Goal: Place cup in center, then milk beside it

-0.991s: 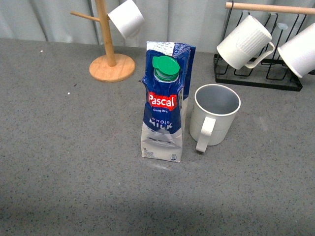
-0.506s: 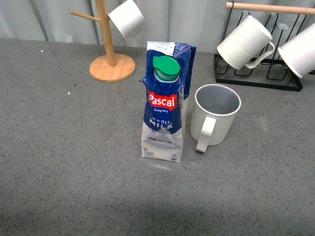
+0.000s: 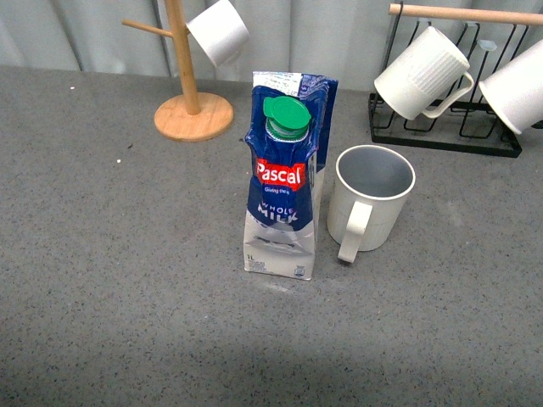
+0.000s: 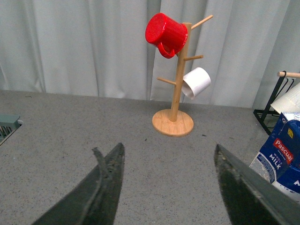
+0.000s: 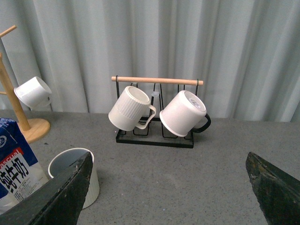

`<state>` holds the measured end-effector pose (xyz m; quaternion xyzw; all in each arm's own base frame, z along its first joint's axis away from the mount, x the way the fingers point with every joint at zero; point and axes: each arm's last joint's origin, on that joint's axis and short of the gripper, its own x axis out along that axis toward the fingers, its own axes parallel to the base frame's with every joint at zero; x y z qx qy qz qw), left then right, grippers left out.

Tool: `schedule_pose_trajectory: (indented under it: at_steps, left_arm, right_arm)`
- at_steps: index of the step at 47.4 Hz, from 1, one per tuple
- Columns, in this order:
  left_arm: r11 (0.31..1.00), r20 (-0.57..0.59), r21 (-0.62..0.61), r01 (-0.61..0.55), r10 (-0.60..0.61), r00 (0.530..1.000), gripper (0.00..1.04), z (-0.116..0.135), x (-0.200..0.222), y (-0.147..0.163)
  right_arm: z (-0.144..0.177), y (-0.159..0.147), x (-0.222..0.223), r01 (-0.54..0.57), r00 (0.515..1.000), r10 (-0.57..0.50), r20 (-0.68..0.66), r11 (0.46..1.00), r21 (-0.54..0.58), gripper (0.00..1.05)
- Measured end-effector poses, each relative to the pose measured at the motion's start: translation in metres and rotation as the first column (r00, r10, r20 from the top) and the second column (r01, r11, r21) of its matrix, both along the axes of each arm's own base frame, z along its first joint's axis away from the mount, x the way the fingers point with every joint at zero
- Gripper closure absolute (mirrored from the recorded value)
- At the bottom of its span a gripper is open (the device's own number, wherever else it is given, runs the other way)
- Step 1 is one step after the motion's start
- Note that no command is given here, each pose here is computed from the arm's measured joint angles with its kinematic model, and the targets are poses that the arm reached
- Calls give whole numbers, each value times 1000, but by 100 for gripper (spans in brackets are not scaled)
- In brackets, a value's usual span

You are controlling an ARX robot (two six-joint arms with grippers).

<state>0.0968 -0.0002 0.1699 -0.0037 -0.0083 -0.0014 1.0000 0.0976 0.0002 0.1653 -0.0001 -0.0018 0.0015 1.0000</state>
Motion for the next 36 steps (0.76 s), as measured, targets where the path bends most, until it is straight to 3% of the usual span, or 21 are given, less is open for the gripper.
schedule_pose_trajectory:
  at_steps: [7,12,36]
  left_arm:
    - [1000,0,0,0,0,1000,26,0,0,0]
    - [1000,0,1,0,0,1000,5,0,0,0]
    - [1000,0,2,0,0,1000,6,0,0,0]
  right_arm:
    - [0,0,0,0,1000,0,0,1000,0,9]
    - [0,0,0,0,1000,0,0,1000,0,9]
    - [0,0,0,0,1000,0,0,1000,0,9]
